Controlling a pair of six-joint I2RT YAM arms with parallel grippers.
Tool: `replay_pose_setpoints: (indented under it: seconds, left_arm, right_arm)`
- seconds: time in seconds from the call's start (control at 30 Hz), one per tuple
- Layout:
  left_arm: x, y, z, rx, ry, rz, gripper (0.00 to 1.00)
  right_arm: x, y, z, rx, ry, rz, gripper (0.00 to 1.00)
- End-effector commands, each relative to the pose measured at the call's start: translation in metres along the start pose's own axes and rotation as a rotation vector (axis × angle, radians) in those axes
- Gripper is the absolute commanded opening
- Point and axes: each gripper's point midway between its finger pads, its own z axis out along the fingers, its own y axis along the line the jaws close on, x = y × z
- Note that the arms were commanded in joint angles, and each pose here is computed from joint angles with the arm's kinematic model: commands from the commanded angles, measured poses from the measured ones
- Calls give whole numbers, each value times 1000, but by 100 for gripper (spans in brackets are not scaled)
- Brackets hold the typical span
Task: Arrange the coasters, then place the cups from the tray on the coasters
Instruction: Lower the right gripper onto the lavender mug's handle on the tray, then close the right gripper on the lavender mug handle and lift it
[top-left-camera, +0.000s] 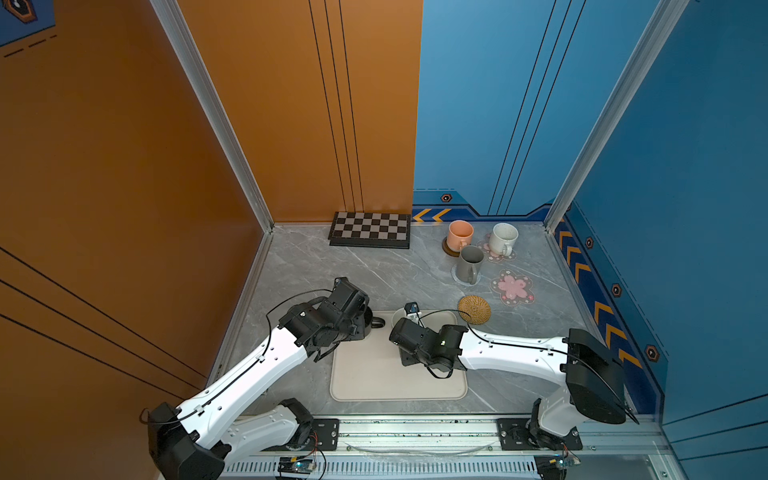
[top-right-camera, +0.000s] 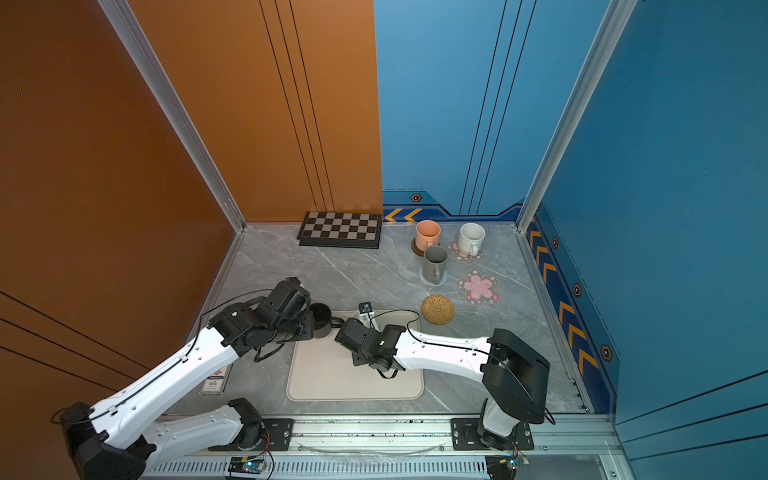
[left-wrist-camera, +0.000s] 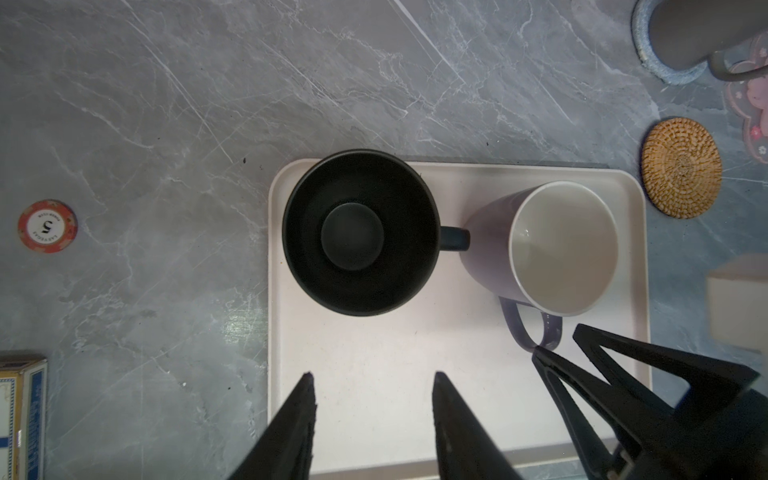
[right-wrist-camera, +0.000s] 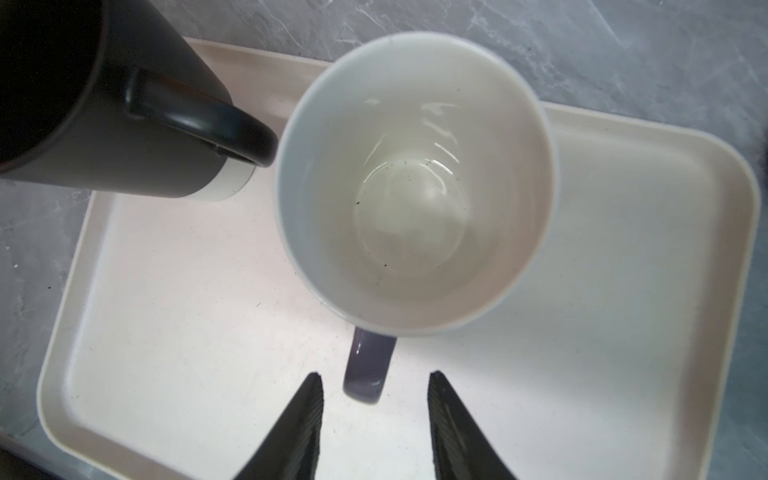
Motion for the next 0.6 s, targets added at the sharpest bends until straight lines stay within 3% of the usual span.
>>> replay_pose_setpoints:
  seconds: [0.0, 0.57]
  left_arm:
    - [8, 1, 0, 0, 23, -9, 47]
    - [14, -6, -2, 39, 44, -18, 46]
  right_arm:
    - [-7, 0, 3, 16, -6, 23, 42]
    - [0, -3, 20, 33, 47, 19, 23]
